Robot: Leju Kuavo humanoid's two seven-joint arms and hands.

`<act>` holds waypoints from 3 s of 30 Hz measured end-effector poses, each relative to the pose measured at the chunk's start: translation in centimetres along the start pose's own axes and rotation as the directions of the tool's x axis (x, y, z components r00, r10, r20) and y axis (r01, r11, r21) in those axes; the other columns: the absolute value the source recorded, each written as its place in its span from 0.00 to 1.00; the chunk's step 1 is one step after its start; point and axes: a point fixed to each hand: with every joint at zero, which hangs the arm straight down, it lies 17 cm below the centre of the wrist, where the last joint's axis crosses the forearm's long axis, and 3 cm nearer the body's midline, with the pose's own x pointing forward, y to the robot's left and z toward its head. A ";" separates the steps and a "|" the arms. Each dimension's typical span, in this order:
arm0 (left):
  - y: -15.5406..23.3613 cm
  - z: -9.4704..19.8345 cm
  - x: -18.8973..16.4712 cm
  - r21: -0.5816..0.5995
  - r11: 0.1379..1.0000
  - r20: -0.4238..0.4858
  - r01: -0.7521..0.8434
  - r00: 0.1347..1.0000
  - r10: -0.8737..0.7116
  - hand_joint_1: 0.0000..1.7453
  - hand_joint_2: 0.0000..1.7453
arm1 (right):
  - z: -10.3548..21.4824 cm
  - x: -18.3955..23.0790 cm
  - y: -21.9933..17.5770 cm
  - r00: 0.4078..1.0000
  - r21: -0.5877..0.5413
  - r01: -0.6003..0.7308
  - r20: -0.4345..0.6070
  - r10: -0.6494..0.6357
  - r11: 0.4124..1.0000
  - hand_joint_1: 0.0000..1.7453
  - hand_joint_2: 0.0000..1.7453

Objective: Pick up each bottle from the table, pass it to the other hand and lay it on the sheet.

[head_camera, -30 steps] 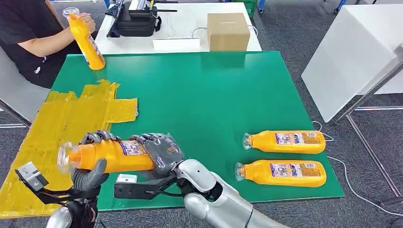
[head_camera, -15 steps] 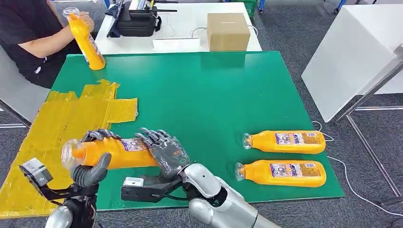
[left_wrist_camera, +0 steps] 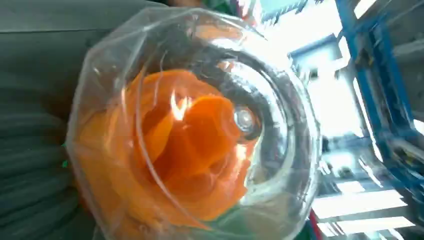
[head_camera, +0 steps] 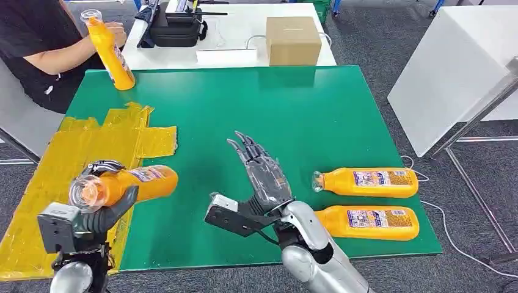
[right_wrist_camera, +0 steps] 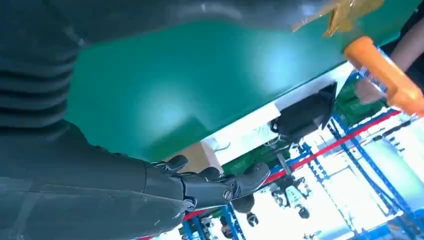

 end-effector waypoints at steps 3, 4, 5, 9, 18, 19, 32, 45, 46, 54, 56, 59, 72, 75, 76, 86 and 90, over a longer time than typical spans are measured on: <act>0.7 -0.6 1.5 0.069 0.923 0.105 0.378 0.917 -0.384 1.00 1.00 | 0.3 -0.2 -1.2 1.000 -0.027 0.002 0.002 -0.002 1.000 0.00 0.00; 0.6 -0.6 1.8 0.073 0.908 0.119 0.413 0.900 -0.419 1.00 1.00 | 0.4 -0.2 -1.5 1.000 -0.033 0.001 0.003 -0.001 0.999 0.00 0.00; 0.5 -0.7 1.8 0.076 0.910 0.118 0.408 0.902 -0.415 1.00 1.00 | 0.4 -0.3 -1.7 1.000 -0.038 0.001 0.004 -0.001 0.999 0.00 0.00; 0.6 -0.9 2.1 0.087 0.914 0.119 0.397 0.906 -0.405 1.00 1.00 | 0.6 -0.4 -2.3 1.000 -0.052 -0.001 0.003 0.001 0.999 0.00 0.00; -4.0 1.1 -0.7 0.045 0.480 0.234 0.876 0.458 -0.858 1.00 1.00 | 1.5 -0.2 -3.7 1.000 -0.068 0.013 0.027 -0.012 0.998 0.00 0.00; -4.6 1.7 -2.0 0.010 0.460 0.237 0.888 0.445 -0.864 1.00 1.00 | 1.6 -0.2 -3.7 1.000 -0.066 0.012 0.027 -0.010 0.998 0.00 0.00; -8.5 5.9 -7.0 -0.149 0.397 0.318 0.906 0.424 -0.848 1.00 1.00 | 2.3 -0.1 -4.1 1.000 -0.072 0.012 0.028 -0.010 0.997 0.00 0.00; -10.1 8.3 -12.3 -0.315 0.274 0.346 0.909 0.378 -0.859 1.00 1.00 | 2.5 0.0 -3.9 1.000 -0.059 0.002 0.031 -0.001 0.998 0.00 0.00; -10.2 8.4 -12.8 -0.324 0.262 0.353 0.909 0.373 -0.858 1.00 1.00 | 2.5 0.0 -3.8 1.000 -0.057 0.002 0.031 0.000 0.998 0.00 0.00; -8.5 7.8 -17.1 -0.411 0.161 0.247 0.898 0.279 -0.928 0.00 0.00 | 2.8 -0.1 -3.1 1.000 -0.034 -0.003 0.028 0.004 0.999 0.00 0.00; -8.3 7.5 -17.7 -0.417 0.143 0.251 0.898 0.265 -0.931 0.00 0.00 | 2.8 -0.1 -3.1 1.000 -0.032 -0.003 0.026 0.003 0.999 0.00 0.00; -7.9 7.1 -18.4 -0.420 0.125 0.250 0.899 0.247 -0.936 0.00 0.00 | 2.9 -0.1 -2.9 1.000 -0.029 -0.001 0.025 0.001 1.000 0.00 0.00; -4.9 3.4 -14.6 -0.264 0.627 0.110 0.733 0.669 -0.735 0.00 0.00 | 3.7 -0.3 -2.0 1.000 -0.003 0.007 0.023 -0.007 1.000 0.00 0.00; -3.4 2.3 -13.9 -0.217 0.735 0.052 0.642 0.759 -0.648 0.00 0.00 | 3.9 -0.4 -1.8 1.000 0.003 0.008 0.023 -0.008 1.000 0.00 0.00; -2.9 1.9 -13.6 -0.199 0.770 0.034 0.606 0.790 -0.612 0.00 0.00 | 3.9 -0.4 -1.7 1.000 0.004 0.008 0.024 -0.008 1.000 0.00 0.00; 2.3 0.1 -10.2 0.020 0.997 -0.081 0.076 0.994 -0.074 0.00 0.00 | 4.6 -0.5 -0.7 1.000 0.028 0.012 0.021 -0.013 1.000 0.00 0.00; 3.4 0.0 -9.4 0.050 0.996 -0.068 0.071 0.995 -0.067 0.00 0.00 | 5.0 -0.7 -0.4 1.000 0.036 0.011 0.016 -0.012 0.999 0.00 0.00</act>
